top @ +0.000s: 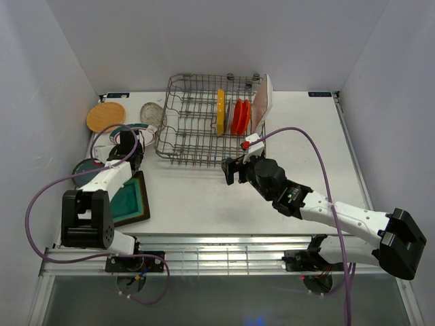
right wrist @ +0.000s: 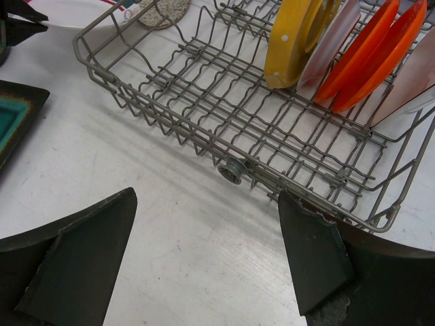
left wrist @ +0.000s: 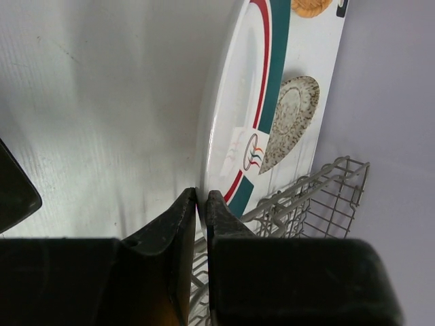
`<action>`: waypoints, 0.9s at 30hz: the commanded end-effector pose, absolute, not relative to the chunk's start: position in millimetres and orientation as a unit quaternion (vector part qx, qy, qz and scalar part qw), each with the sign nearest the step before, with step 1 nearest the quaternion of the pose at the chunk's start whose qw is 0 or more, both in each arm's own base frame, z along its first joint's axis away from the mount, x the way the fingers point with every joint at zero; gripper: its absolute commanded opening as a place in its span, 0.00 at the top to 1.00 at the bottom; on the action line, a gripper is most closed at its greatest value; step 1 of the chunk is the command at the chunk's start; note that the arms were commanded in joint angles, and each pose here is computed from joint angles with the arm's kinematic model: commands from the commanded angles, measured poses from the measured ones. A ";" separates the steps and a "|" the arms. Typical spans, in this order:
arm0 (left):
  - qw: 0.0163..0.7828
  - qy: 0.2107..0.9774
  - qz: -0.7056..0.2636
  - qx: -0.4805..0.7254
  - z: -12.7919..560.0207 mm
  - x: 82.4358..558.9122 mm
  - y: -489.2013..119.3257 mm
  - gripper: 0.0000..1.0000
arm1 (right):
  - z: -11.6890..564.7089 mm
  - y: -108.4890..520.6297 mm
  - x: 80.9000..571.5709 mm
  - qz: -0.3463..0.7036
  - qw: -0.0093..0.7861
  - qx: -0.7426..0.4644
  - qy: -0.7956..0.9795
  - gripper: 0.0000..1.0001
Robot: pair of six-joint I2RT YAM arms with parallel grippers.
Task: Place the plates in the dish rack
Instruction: Pick up the plate at the center of the board.
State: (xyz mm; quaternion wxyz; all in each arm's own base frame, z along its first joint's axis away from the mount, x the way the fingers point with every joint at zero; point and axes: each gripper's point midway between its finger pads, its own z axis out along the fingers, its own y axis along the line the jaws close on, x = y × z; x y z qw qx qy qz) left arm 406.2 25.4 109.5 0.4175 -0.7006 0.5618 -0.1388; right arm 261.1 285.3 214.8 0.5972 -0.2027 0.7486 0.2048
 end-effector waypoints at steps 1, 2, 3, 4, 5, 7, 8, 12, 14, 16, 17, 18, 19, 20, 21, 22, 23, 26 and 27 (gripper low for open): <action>0.457 0.530 -0.161 -0.696 161.4 413.9 36.2 1.00 | 231.3 289.1 263.4 0.216 0.611 -0.189 0.738 0.10; 0.462 0.528 -0.162 -0.694 167.8 414.5 37.6 1.00 | 232.0 289.3 263.5 0.217 0.612 -0.188 0.737 0.10; 0.468 0.523 -0.160 -0.694 173.5 413.4 40.4 1.00 | 231.7 289.2 263.4 0.217 0.612 -0.188 0.737 0.10; 0.471 0.525 -0.154 -0.692 175.1 411.9 42.1 1.00 | 232.0 289.3 263.5 0.217 0.612 -0.188 0.737 0.10; 0.475 0.523 -0.152 -0.691 178.8 411.7 44.0 1.00 | 232.4 289.6 263.4 0.218 0.612 -0.189 0.737 0.10; 0.478 0.520 -0.147 -0.692 184.1 409.6 48.2 1.00 | 232.9 289.4 263.3 0.218 0.612 -0.188 0.736 0.10; 0.479 0.518 -0.147 -0.693 186.3 409.0 49.4 1.00 | 232.2 289.3 263.1 0.218 0.612 -0.188 0.737 0.10; 0.489 0.514 -0.152 -0.688 201.0 405.5 51.9 1.00 | 232.2 289.8 262.8 0.219 0.611 -0.189 0.737 0.10; 0.495 0.512 -0.156 -0.685 210.2 403.9 51.6 1.00 | 232.0 290.0 263.0 0.219 0.611 -0.189 0.737 0.10; 0.502 0.508 -0.164 -0.681 223.1 402.6 51.9 1.00 | 231.7 291.4 263.0 0.220 0.610 -0.191 0.737 0.10; 0.504 0.507 -0.167 -0.679 227.0 402.1 51.4 1.00 | 230.6 292.1 262.9 0.220 0.608 -0.193 0.738 0.10; 0.505 0.508 -0.171 -0.677 230.7 401.5 50.7 1.00 | 230.0 292.5 262.8 0.220 0.608 -0.193 0.738 0.10; 0.508 0.505 -0.177 -0.675 236.8 400.9 50.1 1.00 | 230.0 292.5 262.8 0.220 0.608 -0.193 0.738 0.10; 0.510 0.505 -0.186 -0.670 243.6 399.9 47.4 1.00 | 230.2 292.8 263.0 0.220 0.608 -0.193 0.738 0.10; 0.511 0.508 -0.190 -0.667 247.1 399.2 46.5 1.00 | 230.5 292.8 263.0 0.220 0.608 -0.193 0.738 0.10; 0.513 0.511 -0.194 -0.662 250.8 398.7 44.9 1.00 | 230.5 292.8 263.0 0.220 0.608 -0.193 0.738 0.10; 0.515 0.511 -0.203 -0.658 257.3 397.1 42.8 1.00 | 230.4 292.5 262.8 0.220 0.608 -0.193 0.738 0.10; 0.504 0.524 -0.235 -0.645 265.3 392.4 30.0 1.00 | 231.1 292.6 262.9 0.220 0.608 -0.193 0.738 0.10; 0.501 0.527 -0.247 -0.640 268.7 390.6 25.3 1.00 | 231.7 292.5 262.8 0.221 0.608 -0.193 0.738 0.10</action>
